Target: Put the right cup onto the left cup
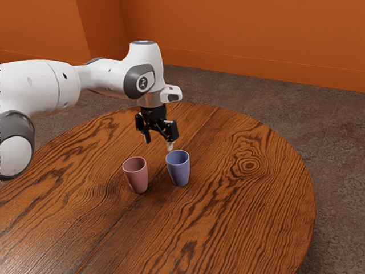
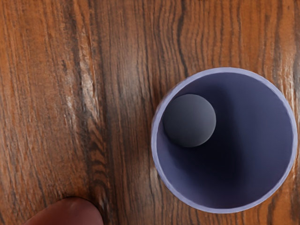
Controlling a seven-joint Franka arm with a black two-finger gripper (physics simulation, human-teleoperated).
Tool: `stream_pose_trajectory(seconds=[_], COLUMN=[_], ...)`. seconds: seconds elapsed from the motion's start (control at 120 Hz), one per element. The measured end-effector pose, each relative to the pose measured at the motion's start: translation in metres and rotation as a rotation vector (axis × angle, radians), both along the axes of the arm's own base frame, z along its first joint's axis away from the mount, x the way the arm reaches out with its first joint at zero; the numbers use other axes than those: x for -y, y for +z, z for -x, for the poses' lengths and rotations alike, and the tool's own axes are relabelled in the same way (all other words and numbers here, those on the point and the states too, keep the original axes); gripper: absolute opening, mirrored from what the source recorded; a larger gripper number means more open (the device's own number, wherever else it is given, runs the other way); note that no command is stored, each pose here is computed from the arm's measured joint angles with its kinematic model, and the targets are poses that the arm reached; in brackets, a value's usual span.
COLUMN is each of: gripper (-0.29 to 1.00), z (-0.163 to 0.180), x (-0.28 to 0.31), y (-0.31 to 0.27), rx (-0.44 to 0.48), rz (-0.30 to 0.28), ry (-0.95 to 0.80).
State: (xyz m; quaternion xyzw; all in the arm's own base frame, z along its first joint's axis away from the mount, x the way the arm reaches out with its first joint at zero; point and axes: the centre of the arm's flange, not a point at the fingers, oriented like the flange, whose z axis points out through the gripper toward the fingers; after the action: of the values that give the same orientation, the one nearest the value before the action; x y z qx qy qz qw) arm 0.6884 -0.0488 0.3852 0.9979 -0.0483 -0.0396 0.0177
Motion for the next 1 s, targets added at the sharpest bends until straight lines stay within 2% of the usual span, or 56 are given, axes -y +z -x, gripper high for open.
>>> stream_pose_trajectory(seconds=[0.267,1.0], gripper=[0.7,0.7], z=[-0.012,-0.015], x=[-0.006,0.008], y=[-0.017,-0.067], rx=[-0.005,-0.054], rz=[-0.001,0.015], ry=[0.002,-0.022])
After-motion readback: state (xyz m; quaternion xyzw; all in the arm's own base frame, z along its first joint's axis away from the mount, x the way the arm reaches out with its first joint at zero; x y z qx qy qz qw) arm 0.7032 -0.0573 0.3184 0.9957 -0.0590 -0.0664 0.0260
